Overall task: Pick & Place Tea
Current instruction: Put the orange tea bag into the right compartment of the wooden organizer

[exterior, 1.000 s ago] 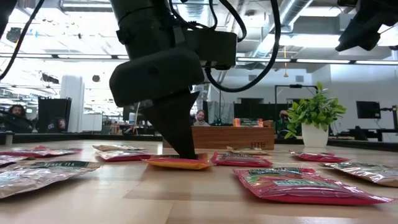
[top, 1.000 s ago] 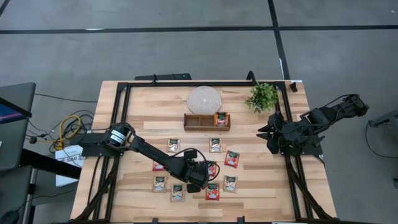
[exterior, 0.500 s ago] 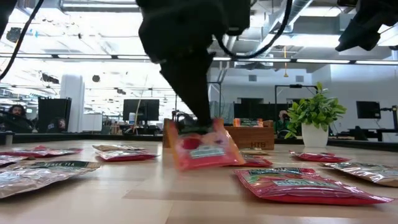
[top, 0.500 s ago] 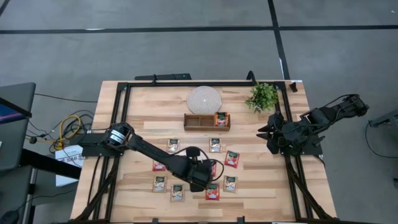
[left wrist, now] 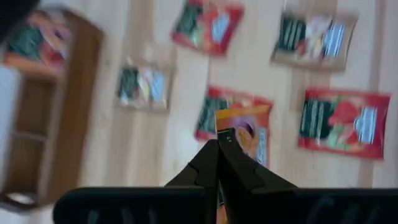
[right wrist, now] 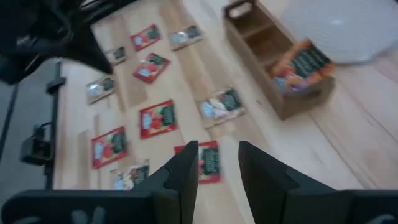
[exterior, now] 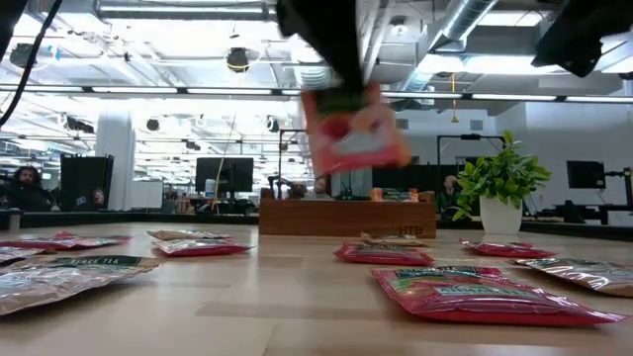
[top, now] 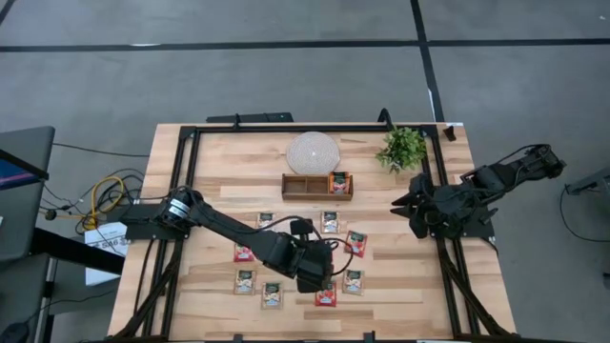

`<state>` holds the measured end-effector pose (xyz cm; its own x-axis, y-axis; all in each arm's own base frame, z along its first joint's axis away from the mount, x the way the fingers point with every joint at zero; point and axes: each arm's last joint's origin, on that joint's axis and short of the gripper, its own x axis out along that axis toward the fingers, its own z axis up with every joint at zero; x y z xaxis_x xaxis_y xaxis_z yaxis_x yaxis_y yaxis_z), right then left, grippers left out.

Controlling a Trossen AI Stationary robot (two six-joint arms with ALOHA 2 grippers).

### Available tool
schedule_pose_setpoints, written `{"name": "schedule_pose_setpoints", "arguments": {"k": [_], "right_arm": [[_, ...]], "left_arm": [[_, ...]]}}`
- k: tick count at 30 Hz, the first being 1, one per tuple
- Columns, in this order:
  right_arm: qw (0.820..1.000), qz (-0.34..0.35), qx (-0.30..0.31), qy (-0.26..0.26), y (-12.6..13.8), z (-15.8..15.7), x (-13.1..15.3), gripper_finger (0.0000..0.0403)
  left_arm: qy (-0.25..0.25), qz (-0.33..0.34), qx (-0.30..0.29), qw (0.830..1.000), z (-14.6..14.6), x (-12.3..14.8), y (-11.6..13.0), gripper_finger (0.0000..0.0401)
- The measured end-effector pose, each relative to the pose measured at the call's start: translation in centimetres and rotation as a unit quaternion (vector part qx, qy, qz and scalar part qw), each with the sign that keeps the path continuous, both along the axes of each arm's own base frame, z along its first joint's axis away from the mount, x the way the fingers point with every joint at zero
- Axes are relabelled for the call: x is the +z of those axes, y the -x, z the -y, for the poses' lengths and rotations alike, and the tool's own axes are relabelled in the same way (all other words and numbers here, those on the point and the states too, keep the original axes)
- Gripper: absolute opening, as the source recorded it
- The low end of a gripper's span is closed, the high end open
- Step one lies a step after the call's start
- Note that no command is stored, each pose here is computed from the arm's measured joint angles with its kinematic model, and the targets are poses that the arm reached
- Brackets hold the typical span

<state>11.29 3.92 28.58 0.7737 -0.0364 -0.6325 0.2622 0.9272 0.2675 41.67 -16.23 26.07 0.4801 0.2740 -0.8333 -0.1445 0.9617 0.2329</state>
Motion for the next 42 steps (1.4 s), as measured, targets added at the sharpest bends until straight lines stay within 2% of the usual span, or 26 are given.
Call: {"name": "schedule_pose_setpoints", "arguments": {"k": [3, 7, 13, 19, 29, 37, 42], "right_arm": [[0.999, 0.005, 0.039, 0.011, -0.9, -0.5, 0.1, 0.0108], [0.995, 0.009, 0.08, 0.055, -2.5, -1.3, -0.2, 0.0121], [0.986, 0.016, 0.124, 0.109, -5.2, -2.4, -0.9, 0.0175], [0.983, -0.005, 0.13, 0.127, -6.8, -3.0, -2.0, 0.0219], [0.986, 0.018, 0.118, 0.115, -8.0, -2.6, -1.9, 0.023], [0.986, 0.067, 0.128, 0.079, -8.7, -2.3, -1.1, 0.023], [0.987, 0.081, 0.122, 0.07, -9.0, -2.1, -0.8, 0.0218]], "left_arm": [[-0.026, 0.029, -0.003, 0.999, -0.3, 1.5, -0.4, 0.0], [-0.04, 0.072, 0.007, 0.997, -1.2, 3.2, -1.3, 0.0], [-0.039, 0.133, 0.006, 0.99, -2.5, 4.5, -2.8, 0.0], [-0.062, 0.163, 0.021, 0.984, -3.9, 5.0, -3.7, 0.0], [-0.071, 0.17, 0.022, 0.983, -4.8, 5.1, -4.1, 0.0], [-0.075, 0.178, 0.017, 0.981, -4.8, 5.3, -4.3, 0.0], [-0.076, 0.182, 0.019, 0.98, -4.8, 5.3, -4.3, 0.0]]}}
